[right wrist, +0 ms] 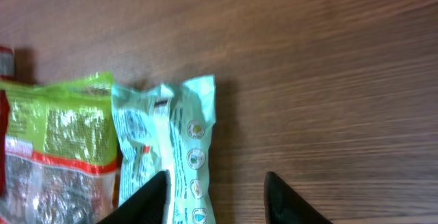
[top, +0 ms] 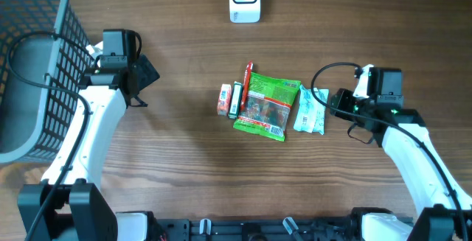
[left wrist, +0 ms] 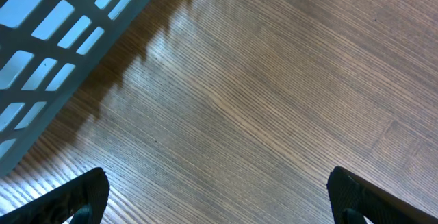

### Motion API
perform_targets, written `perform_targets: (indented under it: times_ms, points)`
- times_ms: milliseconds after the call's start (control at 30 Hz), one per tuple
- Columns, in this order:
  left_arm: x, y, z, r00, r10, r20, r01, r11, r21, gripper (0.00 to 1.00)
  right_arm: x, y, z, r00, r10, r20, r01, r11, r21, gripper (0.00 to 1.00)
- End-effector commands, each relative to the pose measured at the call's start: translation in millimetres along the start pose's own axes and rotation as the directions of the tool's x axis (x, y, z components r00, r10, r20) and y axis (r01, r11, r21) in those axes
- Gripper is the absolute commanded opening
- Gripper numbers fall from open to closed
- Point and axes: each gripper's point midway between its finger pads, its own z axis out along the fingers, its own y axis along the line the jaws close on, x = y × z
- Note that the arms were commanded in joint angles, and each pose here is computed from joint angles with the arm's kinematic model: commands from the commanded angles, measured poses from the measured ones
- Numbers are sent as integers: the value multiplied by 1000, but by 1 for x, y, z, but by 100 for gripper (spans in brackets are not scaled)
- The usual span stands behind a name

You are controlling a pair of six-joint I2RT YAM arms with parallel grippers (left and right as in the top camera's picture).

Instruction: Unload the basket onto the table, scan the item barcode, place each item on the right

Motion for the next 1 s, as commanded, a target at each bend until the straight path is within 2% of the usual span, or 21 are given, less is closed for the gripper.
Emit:
perform_targets:
  times_ms: [0, 67, 133, 200, 233, 467, 633, 867, 967]
  points:
    - [-2, 3, 2, 1000, 6, 7, -6, 1000, -16, 100, -12, 7, -2, 999, -14, 37, 15, 999, -31, 64]
    - [-2, 3, 2, 1000, 6, 7, -6, 1000, -16, 100, -17, 24, 0, 992, -113, 60, 120, 986, -118, 64]
    - [-2, 3, 2, 1000, 6, 7, -6, 1000, -16, 100, -27, 28, 1, 975, -195, 111, 206, 974, -98, 64]
    - [-2, 3, 2, 1000, 6, 7, -5, 1000, -16, 100, -36, 37, 1, 963, -218, 158, 236, 966, -102, 61]
    - [-2, 3, 2, 1000, 6, 7, -6, 1000, -16, 100, -40, 46, 4, 956, -229, 181, 254, 959, -128, 54]
    - [-2, 3, 2, 1000, 6, 7, -5, 1000, -16, 100, -13, 70, 53, 950, -296, 94, 309, 931, -192, 52]
    - [-2, 3, 2, 1000, 6, 7, -5, 1000, -16, 100, -11, 41, 69, 956, -289, 56, 292, 955, -51, 55]
    - [-2, 3, 2, 1000, 6, 7, -5, 1000, -16, 100, -18, 26, 49, 957, -283, 67, 280, 958, 58, 54]
    - [-2, 3, 2, 1000, 6, 7, -6, 1000, -16, 100, -28, 30, 34, 951, -288, 117, 282, 957, 64, 57]
